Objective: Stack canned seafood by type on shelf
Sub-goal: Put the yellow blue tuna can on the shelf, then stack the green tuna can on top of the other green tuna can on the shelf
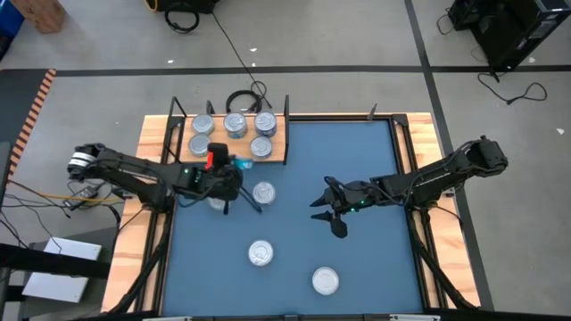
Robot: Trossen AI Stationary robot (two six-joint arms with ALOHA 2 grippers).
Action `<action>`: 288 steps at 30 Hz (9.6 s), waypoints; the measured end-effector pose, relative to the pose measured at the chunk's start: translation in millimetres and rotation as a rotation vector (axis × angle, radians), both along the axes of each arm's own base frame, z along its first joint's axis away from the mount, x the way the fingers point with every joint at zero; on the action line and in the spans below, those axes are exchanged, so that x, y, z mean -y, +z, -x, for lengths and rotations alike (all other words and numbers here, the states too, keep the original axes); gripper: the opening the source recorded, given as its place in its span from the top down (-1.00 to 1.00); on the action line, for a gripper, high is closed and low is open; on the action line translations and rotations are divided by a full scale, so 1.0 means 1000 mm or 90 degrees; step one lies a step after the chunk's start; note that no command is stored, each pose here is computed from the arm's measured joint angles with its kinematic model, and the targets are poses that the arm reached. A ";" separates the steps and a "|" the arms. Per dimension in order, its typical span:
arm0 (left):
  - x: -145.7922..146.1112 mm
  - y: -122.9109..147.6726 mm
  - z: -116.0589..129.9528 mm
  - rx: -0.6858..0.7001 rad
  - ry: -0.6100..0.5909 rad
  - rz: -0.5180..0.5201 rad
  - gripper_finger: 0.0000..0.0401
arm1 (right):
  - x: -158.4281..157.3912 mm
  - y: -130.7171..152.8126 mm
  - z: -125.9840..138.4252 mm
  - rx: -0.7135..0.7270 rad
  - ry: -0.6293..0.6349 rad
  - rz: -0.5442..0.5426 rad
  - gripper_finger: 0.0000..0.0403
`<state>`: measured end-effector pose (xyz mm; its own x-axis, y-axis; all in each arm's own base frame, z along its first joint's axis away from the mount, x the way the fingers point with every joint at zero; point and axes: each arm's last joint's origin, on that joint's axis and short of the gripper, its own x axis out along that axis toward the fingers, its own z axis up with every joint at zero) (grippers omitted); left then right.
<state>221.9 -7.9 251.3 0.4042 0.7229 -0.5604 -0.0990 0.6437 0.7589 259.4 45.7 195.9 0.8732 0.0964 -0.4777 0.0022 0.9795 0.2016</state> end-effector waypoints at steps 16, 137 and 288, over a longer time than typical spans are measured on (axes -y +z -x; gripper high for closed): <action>-0.053 -0.014 0.008 -0.009 0.129 -0.009 0.30 | 0.000 0.000 0.000 0.000 0.003 0.004 0.06; -0.014 -0.097 -0.026 -0.175 -0.075 0.265 0.96 | -0.007 0.000 0.001 0.009 0.025 0.044 0.07; 0.055 -0.027 -0.039 0.222 -0.239 0.291 1.00 | -0.024 -0.030 -0.056 0.135 0.018 0.133 0.97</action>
